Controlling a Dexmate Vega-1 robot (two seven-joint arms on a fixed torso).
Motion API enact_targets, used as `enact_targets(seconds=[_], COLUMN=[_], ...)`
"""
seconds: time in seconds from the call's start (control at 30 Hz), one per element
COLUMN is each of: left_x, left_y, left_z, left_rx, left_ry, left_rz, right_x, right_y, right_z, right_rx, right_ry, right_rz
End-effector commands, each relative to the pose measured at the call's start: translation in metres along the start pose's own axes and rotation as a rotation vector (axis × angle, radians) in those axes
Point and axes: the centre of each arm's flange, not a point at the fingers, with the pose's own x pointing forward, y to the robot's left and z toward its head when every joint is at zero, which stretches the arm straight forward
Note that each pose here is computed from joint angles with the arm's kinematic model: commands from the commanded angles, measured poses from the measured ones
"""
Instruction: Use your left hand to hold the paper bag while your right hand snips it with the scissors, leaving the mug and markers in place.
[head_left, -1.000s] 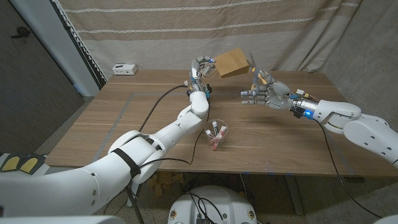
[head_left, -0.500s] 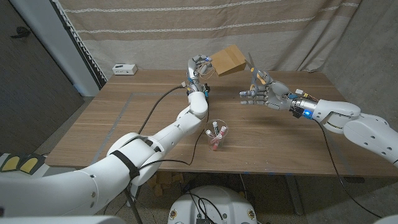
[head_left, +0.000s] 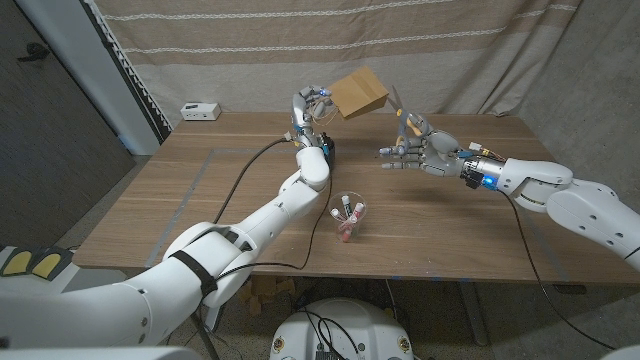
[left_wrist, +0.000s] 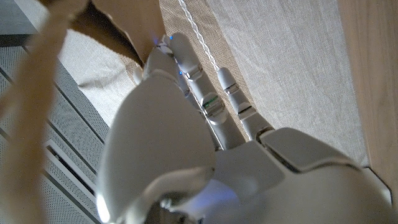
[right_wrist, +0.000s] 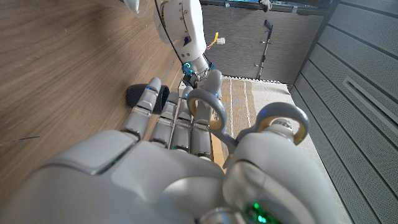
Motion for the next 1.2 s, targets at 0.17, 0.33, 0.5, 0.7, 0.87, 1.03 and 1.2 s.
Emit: enact_targets(seconds=[0.17, 0.33, 0.5, 0.7, 0.87, 1.03, 1.2], left_x=[0.006, 0.008, 0.01, 0.013, 0.014, 0.015, 0.016], left_y=[0.005, 0.005, 0.004, 0.002, 0.0, -0.002, -0.003], left_z=[-0.003, -0.004, -0.005, -0.005, -0.005, -0.004, -0.003], left_rx=[0.006, 0.01, 0.01, 0.008, 0.006, 0.009, 0.017], left_ry=[0.002, 0.006, 0.007, 0.007, 0.003, -0.002, -0.008], left_rz=[0.025, 0.026, 0.027, 0.025, 0.019, 0.017, 0.015], right_x=[0.013, 0.019, 0.024, 0.03, 0.033, 0.035, 0.039], right_y=[0.004, 0.005, 0.006, 0.007, 0.006, 0.005, 0.004], right_z=[0.002, 0.001, 0.002, 0.005, 0.009, 0.011, 0.014], right_rx=[0.002, 0.001, -0.001, -0.015, -0.033, -0.034, -0.039], right_ry=[0.024, 0.042, 0.052, 0.069, 0.078, 0.078, 0.074], right_rz=[0.055, 0.081, 0.1, 0.128, 0.143, 0.143, 0.156])
